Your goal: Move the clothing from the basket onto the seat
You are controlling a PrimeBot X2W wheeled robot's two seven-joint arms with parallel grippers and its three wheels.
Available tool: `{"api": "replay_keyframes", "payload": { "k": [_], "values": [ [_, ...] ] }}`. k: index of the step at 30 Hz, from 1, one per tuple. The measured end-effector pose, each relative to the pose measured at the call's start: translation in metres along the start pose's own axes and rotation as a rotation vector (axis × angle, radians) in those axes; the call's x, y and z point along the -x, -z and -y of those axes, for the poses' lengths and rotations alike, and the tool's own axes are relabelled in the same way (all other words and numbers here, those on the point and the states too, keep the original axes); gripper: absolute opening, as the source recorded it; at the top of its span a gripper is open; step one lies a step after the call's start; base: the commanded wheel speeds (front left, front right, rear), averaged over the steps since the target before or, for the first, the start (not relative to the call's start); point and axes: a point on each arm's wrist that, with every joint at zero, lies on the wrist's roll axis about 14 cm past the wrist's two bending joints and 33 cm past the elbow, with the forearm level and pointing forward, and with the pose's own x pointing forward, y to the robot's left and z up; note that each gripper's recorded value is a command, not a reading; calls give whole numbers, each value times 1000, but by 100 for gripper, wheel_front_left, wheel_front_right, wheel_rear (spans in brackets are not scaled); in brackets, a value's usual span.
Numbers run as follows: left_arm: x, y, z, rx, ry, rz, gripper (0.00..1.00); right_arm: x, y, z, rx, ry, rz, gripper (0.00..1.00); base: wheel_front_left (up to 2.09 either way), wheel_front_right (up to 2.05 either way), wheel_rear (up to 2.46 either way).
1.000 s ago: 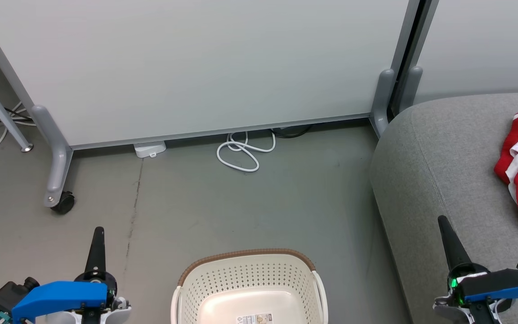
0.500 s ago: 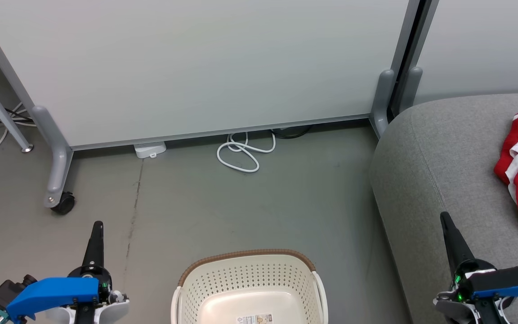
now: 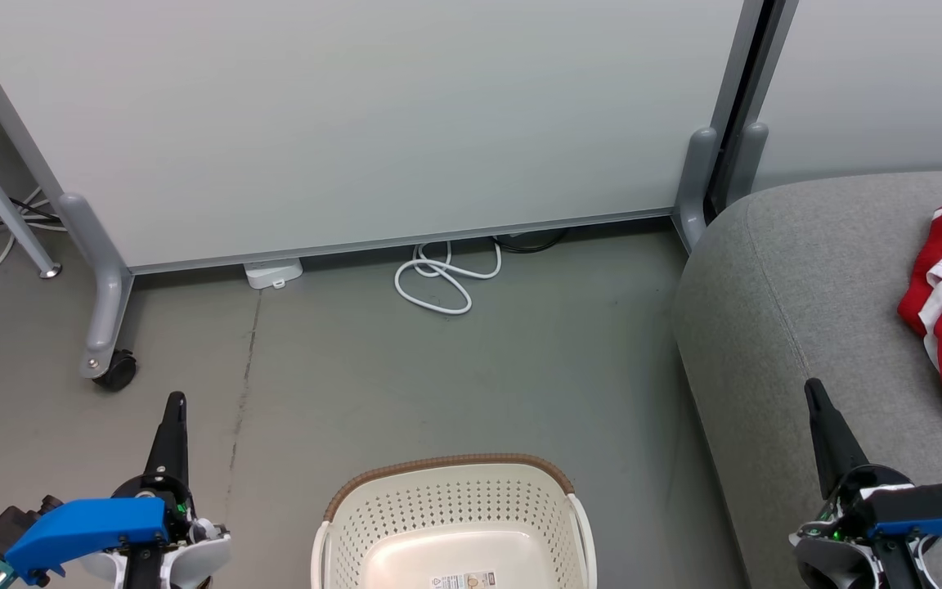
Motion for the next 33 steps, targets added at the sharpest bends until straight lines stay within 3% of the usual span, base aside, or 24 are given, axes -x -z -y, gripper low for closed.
{"api": "replay_keyframes", "payload": {
  "k": [19,33],
  "values": [
    [-3,-2,11,120,40,-3,0,-2,-3,-6,-126,-25,7,0,0,0,0],
    [-3,-2,12,121,42,-3,0,-3,-3,-7,-128,-27,7,0,0,0,0]
  ]
}}
